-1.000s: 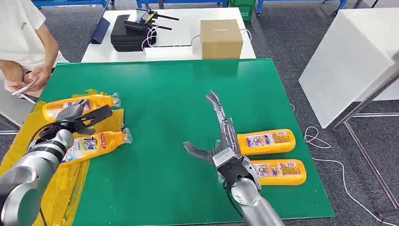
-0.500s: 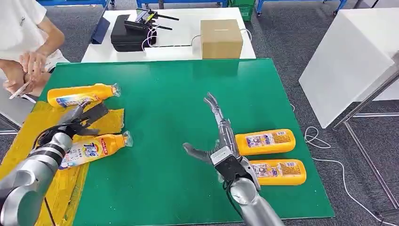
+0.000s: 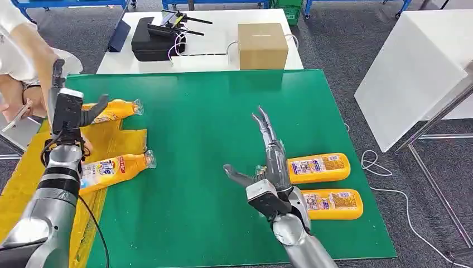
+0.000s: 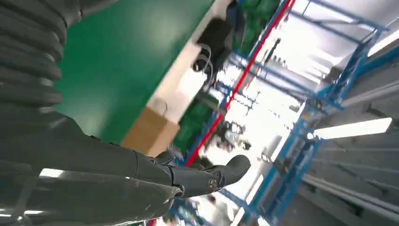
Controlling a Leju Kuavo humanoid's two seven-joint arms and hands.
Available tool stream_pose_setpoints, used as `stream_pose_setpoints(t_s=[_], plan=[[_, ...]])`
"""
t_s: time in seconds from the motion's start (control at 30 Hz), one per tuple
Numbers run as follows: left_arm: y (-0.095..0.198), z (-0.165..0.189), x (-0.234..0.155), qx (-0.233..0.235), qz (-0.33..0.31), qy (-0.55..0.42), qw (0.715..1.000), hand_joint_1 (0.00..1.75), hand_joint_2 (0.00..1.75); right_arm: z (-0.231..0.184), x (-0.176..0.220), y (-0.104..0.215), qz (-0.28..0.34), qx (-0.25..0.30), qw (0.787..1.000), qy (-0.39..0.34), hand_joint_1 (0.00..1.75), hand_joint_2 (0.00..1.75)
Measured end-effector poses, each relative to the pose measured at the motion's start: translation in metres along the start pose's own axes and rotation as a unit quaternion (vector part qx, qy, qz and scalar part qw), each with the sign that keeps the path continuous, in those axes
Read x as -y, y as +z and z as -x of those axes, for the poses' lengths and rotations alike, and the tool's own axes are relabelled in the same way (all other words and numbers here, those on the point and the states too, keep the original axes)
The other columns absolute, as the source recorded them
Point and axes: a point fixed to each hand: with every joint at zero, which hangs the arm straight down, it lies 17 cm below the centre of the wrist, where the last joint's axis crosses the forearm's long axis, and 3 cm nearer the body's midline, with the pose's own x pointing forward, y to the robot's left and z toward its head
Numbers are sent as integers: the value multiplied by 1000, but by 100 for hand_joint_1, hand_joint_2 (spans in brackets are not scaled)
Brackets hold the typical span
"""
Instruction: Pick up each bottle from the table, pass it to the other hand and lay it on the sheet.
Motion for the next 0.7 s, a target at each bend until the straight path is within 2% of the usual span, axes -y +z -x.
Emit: stream_pose_setpoints(t_s=[0.07,0.13,0.23,0.3,0.47,0.6,0.7], plan=[[1,-21,-4,19,-13,24,999,0,175,-3,6,-1,9,10,999,32,0,175],[3,-47,-6,30,-21,77,996,0,175,-2,13,0,7,17,995,97,0,175],[16,-65,-1,32,-4,151,988,0,175,11,20,5,-16,13,981,194,0,175],[25,-71,2,33,5,173,984,0,175,18,24,7,-26,5,975,220,0,175],[59,-90,22,22,71,286,955,0,175,72,39,23,-108,-57,937,327,0,175],[94,-97,40,-7,129,400,908,0,175,124,80,34,-163,-119,906,373,0,175],[111,-97,45,-17,139,414,900,0,175,145,114,37,-173,-141,888,402,0,175]])
